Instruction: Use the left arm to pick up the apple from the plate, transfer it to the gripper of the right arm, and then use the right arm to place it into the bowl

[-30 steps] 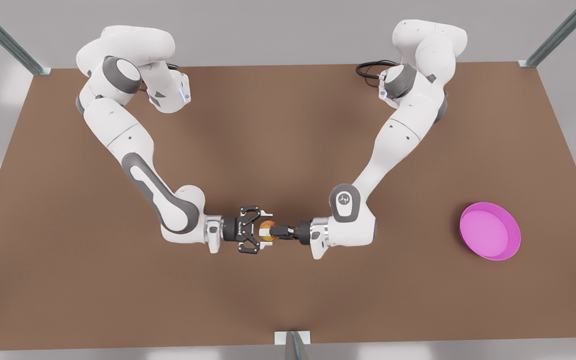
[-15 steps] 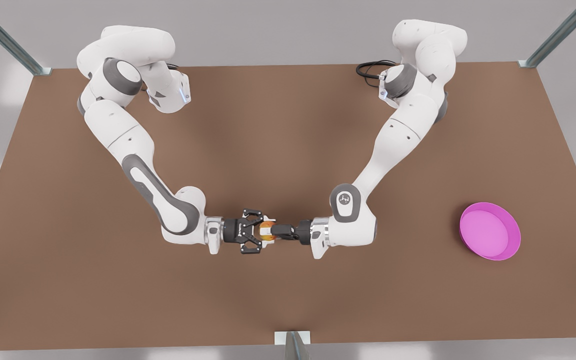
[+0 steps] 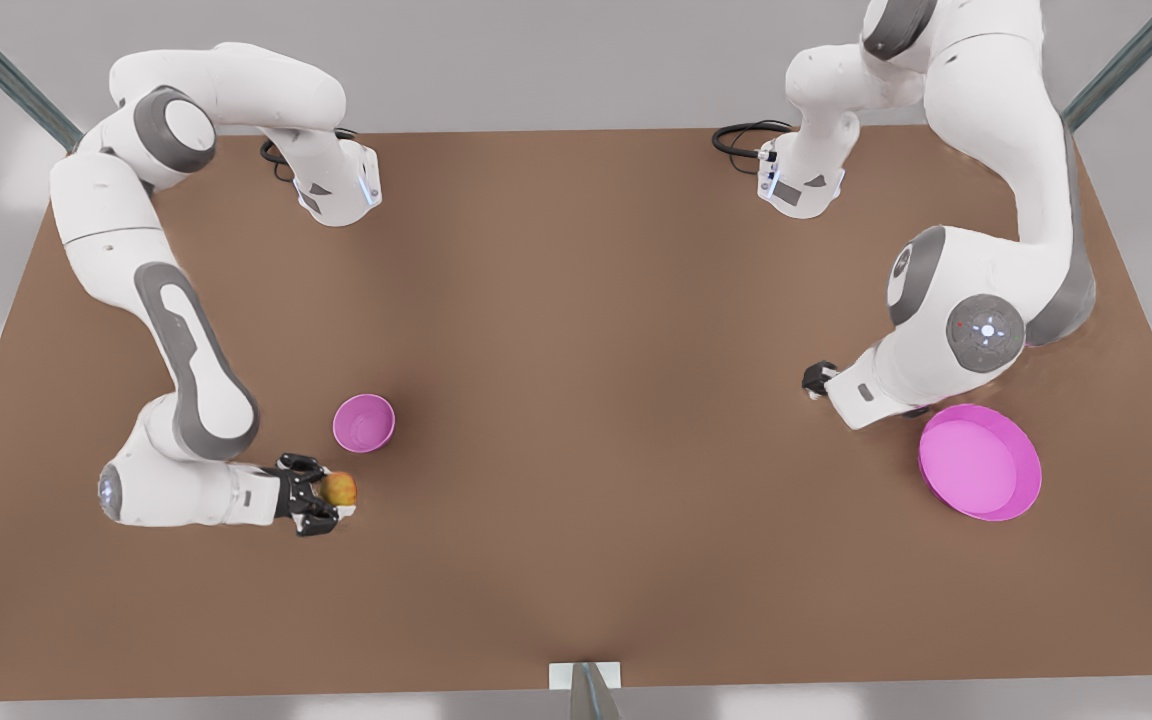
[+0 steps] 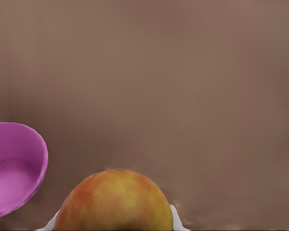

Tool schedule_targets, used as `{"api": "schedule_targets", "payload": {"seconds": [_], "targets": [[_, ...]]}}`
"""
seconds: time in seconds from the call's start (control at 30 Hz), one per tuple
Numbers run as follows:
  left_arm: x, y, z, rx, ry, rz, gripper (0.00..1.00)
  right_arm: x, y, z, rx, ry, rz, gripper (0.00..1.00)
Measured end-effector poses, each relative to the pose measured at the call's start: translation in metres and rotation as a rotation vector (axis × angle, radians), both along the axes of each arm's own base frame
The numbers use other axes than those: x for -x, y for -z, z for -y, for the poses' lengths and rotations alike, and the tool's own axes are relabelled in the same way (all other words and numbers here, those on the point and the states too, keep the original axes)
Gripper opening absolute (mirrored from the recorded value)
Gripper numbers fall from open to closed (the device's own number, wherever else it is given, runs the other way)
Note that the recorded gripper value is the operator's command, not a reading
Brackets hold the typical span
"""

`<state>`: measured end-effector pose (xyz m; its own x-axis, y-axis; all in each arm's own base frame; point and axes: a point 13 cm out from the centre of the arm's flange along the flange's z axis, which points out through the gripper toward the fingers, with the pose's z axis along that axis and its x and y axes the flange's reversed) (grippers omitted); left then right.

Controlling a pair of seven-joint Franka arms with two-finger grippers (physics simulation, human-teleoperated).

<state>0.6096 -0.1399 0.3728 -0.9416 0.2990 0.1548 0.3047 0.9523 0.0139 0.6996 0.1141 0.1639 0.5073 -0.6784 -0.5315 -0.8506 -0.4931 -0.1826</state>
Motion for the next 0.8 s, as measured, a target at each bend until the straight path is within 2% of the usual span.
{"api": "schedule_targets", "payload": {"seconds": [0.03,0.1,0.23,0.37,0.57,0.8], "targets": [[0.014,-0.005,-0.016,-0.042,-0.033,0.000,1.00,0.004,0.003,0.026,0.079,-0.028,0.001,0.63],[0.023,-0.014,-0.029,-0.065,-0.078,0.009,1.00,0.014,0.009,0.054,0.203,-0.083,-0.008,0.63],[0.013,-0.044,0.003,-0.050,-0.079,0.040,1.00,0.031,0.011,0.057,0.358,-0.172,-0.025,0.63],[0.017,-0.045,0.001,-0.068,-0.113,0.019,1.00,0.069,0.014,0.050,0.496,-0.197,-0.055,0.64],[0.023,-0.044,0.001,-0.081,-0.151,-0.001,1.00,0.110,0.030,0.024,0.516,-0.149,-0.048,0.64],[0.025,-0.043,0.002,-0.091,-0.180,-0.007,1.00,0.122,0.052,-0.004,0.498,-0.086,-0.005,0.64]]}}
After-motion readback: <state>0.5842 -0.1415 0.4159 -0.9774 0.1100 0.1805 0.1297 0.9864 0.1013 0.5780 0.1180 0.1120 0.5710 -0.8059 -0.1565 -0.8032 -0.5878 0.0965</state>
